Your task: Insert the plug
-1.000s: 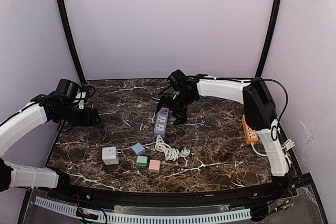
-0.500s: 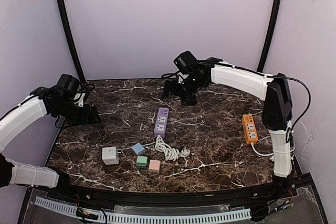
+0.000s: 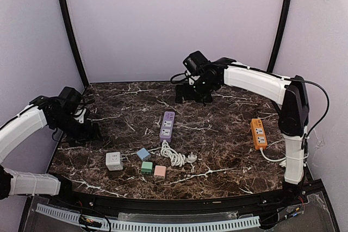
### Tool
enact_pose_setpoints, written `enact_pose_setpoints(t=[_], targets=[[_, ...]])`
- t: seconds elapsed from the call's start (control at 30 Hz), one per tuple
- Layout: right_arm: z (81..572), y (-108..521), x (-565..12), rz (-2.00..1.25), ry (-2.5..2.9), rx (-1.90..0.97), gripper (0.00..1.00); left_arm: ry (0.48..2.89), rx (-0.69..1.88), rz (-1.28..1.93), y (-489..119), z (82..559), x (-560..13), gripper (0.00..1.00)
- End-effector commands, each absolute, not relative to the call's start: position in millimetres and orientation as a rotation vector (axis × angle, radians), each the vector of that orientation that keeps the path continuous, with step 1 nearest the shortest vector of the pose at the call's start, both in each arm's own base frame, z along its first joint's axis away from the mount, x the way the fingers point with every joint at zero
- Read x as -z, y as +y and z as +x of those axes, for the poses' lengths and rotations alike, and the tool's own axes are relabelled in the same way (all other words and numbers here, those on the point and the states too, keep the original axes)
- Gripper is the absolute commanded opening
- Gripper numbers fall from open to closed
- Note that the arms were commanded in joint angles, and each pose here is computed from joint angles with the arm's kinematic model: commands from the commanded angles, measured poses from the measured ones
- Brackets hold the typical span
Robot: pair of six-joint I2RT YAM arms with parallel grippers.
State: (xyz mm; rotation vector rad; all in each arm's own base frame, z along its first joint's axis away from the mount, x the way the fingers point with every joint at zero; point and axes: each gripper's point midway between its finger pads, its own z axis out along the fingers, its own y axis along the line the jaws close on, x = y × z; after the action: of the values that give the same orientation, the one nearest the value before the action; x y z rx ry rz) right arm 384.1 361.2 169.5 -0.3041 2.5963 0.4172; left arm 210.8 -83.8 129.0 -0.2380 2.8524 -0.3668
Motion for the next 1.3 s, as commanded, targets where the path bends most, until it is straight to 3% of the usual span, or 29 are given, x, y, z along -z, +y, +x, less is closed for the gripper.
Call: enact_pose_setpoints(t=[0.0, 0.03, 0.17, 0.83, 1.27], targets=[[389, 361, -197, -0.344, 2.509, -0.383, 0.99, 2.912, 0.437, -0.285, -90, 186, -122, 0.92], [390, 360, -198, -0.339, 2.509, -0.378, 0.99, 2.923, 0.447, -0.28, -92, 183, -119, 0.97], [391, 347, -196, -0.274, 2.521, -0.314, 0.98, 2.942, 0.461, -0.27, -98, 174, -115, 0.99], [399, 331, -195, -0.282, 2.509, -0.236, 0.99, 2.908, 0.344, -0.381, -110, 148, -121, 0.99], [389, 326, -188, -0.34, 2.533, -0.269, 0.99, 2.922, 0.239, -0.362, -150, 166, -99, 0.96]])
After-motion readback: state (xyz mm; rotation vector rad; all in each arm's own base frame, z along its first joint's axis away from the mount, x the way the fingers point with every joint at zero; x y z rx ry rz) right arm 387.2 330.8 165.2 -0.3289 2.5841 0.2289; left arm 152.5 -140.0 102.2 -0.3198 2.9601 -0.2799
